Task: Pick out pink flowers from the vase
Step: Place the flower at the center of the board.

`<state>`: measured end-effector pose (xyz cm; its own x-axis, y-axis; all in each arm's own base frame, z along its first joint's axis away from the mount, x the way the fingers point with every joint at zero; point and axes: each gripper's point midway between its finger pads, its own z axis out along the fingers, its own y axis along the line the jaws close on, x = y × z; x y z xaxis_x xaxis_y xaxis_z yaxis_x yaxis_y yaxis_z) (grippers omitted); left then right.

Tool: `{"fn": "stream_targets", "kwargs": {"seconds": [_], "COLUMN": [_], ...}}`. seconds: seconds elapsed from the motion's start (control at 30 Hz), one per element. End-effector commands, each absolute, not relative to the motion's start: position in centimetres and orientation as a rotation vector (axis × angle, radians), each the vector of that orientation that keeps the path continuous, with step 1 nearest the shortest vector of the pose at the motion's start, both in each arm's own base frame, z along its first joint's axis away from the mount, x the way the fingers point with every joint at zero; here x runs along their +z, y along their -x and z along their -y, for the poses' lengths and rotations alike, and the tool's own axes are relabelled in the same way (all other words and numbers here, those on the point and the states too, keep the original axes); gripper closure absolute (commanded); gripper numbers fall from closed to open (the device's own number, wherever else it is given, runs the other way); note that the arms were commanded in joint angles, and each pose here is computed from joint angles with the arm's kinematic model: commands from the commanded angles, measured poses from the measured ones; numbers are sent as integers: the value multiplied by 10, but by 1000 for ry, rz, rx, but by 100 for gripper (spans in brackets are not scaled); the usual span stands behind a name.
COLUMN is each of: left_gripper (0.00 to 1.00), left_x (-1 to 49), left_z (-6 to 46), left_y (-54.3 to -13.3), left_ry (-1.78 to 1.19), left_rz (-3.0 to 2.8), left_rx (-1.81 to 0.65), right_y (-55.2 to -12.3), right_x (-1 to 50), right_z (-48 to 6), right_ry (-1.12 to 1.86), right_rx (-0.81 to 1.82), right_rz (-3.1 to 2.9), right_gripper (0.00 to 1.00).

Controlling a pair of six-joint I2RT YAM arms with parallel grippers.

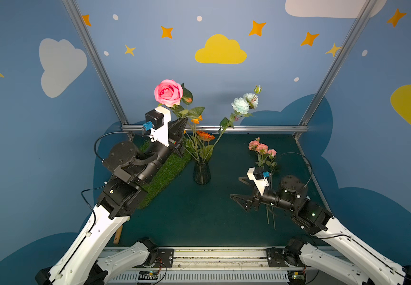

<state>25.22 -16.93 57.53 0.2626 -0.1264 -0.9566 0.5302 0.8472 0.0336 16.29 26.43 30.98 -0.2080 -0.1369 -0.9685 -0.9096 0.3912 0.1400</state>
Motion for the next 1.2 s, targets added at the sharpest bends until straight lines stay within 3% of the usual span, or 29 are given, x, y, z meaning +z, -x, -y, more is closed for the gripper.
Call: {"fn": "stream_targets", "kwargs": {"seconds": [0.0, 0.47, 0.7, 1.17], "left_gripper": [98, 97, 97, 98], "left_x": [586, 533, 499, 485], "left_z": [173, 219, 235, 245], "left_y": [-237, -232, -232, -230], "left_ry": [-390, -486, -536, -607], "left_rz": [-1233, -1440, -1472, -1465], "left_rx": [-572, -902, -971, -990], "right_y": [-160, -141, -142, -182], "right_x": [343, 392, 408, 415], "right_z": [-261, -240, -255, -311], "right_ry": [926, 938, 973, 1042], "right_rx": [940, 910, 953, 970], "right_rz": [-1546, -1474, -1428, -1425], "right_gripper": [7, 8, 9, 24]}}
